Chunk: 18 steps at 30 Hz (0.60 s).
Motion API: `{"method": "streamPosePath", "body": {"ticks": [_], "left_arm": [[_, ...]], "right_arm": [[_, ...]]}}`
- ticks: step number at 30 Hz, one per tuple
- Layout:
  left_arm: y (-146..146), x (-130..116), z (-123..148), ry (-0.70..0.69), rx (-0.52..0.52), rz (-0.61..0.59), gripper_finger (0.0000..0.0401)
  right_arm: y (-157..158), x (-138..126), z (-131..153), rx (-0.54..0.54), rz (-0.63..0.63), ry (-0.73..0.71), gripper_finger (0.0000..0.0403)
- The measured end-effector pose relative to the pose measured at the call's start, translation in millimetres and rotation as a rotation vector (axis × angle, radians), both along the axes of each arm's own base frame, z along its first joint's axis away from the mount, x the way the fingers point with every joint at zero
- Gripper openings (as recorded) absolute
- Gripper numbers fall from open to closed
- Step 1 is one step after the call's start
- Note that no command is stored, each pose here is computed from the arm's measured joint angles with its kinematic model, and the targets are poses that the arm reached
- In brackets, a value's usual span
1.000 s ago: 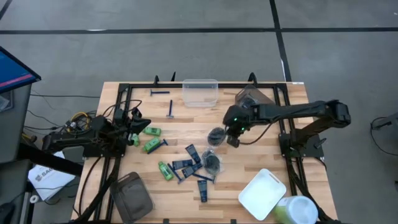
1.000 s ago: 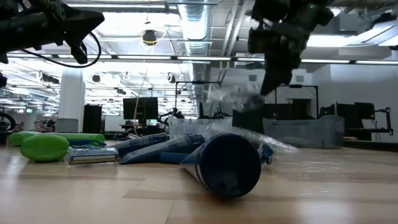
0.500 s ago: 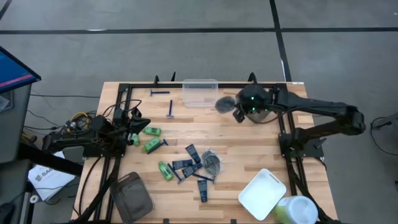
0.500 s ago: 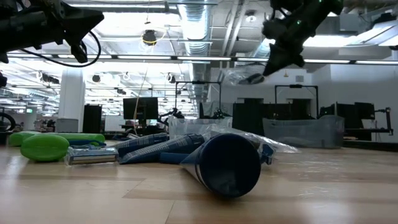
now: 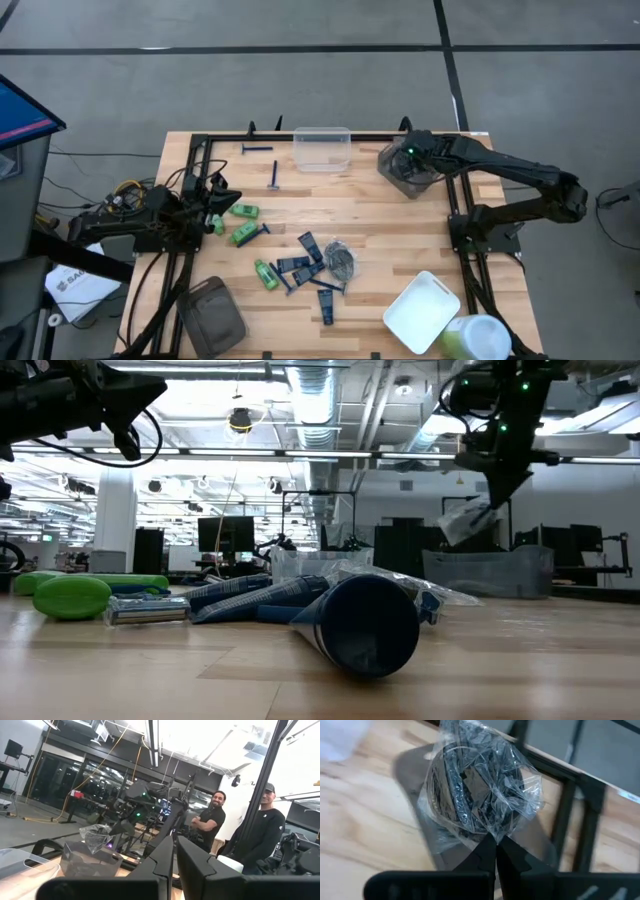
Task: Pick & Place Travel size toiletries
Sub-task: Put the black hairbrush into the top black bin
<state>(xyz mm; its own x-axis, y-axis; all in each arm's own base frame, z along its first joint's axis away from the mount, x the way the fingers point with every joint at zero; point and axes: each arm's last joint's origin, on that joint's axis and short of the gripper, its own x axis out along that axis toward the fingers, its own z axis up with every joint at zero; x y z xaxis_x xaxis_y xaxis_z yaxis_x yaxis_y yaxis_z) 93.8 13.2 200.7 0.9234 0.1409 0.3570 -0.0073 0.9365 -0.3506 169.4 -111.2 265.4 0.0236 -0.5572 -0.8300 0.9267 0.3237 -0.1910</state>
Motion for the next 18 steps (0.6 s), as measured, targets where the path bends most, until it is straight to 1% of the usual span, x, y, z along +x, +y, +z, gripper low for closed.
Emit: {"method": "streamPosePath", "body": {"ticks": [7,14,16,18], "left_arm": [[0,0,0,-0.001,0.000,0.000,0.0019],[0,0,0,-0.003,0.000,0.000,0.0019],[0,0,0,-0.004,0.001,0.000,0.0019],[0,0,1,-0.007,0.001,0.000,0.0019]], "right_arm": [[-7,-6,-2,0.002,-0.081,0.022,0.0000],[-18,-1,-16,0.038,-0.118,0.091,0.0001],[-22,2,-22,0.053,-0.123,0.118,0.0007],[-24,5,-29,0.073,-0.122,0.147,0.0023]]}}
